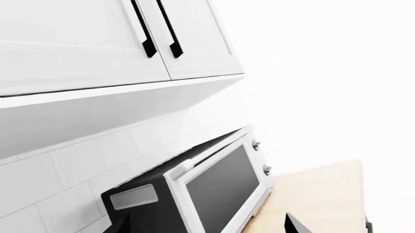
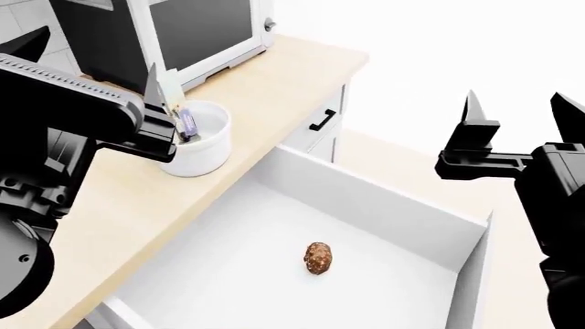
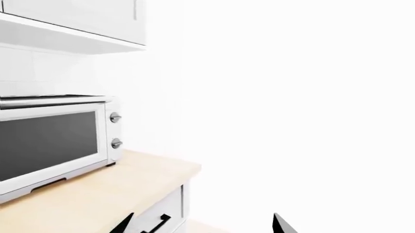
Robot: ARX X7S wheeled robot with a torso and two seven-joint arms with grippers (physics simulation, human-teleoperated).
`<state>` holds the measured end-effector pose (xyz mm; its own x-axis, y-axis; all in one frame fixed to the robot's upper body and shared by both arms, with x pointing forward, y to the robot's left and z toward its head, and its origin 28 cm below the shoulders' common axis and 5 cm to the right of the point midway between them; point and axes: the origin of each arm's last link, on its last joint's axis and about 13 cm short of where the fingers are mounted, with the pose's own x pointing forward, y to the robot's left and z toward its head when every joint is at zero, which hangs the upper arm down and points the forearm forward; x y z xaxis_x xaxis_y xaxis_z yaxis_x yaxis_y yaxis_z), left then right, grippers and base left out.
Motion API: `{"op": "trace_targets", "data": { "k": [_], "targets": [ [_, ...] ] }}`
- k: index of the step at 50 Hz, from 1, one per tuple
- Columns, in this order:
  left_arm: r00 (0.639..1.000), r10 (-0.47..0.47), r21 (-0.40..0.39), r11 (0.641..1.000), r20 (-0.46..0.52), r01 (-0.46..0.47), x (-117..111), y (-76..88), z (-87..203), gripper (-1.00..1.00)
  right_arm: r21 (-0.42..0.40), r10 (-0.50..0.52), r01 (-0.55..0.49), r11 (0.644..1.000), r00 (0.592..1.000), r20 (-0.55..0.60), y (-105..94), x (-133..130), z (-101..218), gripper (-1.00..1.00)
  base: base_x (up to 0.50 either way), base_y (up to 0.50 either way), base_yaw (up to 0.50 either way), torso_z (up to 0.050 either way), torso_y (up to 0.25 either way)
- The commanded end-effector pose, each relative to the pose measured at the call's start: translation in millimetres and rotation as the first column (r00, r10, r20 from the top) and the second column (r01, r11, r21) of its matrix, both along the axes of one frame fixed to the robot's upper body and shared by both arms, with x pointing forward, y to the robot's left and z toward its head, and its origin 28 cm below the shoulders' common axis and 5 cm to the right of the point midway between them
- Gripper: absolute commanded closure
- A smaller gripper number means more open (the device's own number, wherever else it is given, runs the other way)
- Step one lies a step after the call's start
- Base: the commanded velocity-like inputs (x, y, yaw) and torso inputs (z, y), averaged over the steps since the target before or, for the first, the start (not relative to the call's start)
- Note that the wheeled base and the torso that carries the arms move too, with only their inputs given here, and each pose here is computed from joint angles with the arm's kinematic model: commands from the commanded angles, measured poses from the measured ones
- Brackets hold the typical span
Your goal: Place the bar in the bowl and close the drawer.
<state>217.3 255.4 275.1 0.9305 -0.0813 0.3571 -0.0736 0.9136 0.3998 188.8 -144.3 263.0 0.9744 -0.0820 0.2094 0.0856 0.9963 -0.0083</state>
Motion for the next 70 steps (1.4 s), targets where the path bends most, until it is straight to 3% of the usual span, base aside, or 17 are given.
{"op": "trace_targets", "data": {
  "k": [1,22,39,59,70],
  "targets": [
    [1.0,-0.001,0.001,1.0,0.0,0.001,-0.8,0.2,0.1,-1.0,0.011,-0.038,0.038,0.999,0.999,-0.004,-6.9,-0.7,-3.4,-1.0,0.0,0.0,0.0,0.0,0.0],
    [1.0,-0.002,0.002,1.0,-0.003,0.002,3.6,-2.0,-1.9,-1.0,0.085,-0.257,0.263,0.961,0.964,-0.074,-52.5,-16.7,-39.8,-1.0,0.0,0.0,0.0,0.0,0.0],
    [1.0,0.001,0.007,1.0,-0.004,-0.001,2.0,-1.7,-0.9,-1.0,0.143,-0.431,0.447,0.883,0.893,-0.128,-77.8,-33.7,-78.9,-1.0,0.0,0.0,0.0,0.0,0.0],
    [1.0,0.004,0.012,1.0,-0.005,-0.004,2.9,-1.9,-0.9,-1.0,0.171,-0.453,0.514,0.841,0.84,-0.3,-100.4,-51.5,-138.4,-1.0,0.0,0.0,0.0,0.0,0.0],
    [1.0,0.005,0.012,1.0,-0.01,-0.005,4.5,-2.3,-3.7,-1.0,0.149,-0.399,0.489,0.86,0.825,-0.401,-102.1,-46.2,-172.2,-1.0,0.0,0.0,0.0,0.0,0.0]
  ]
}}
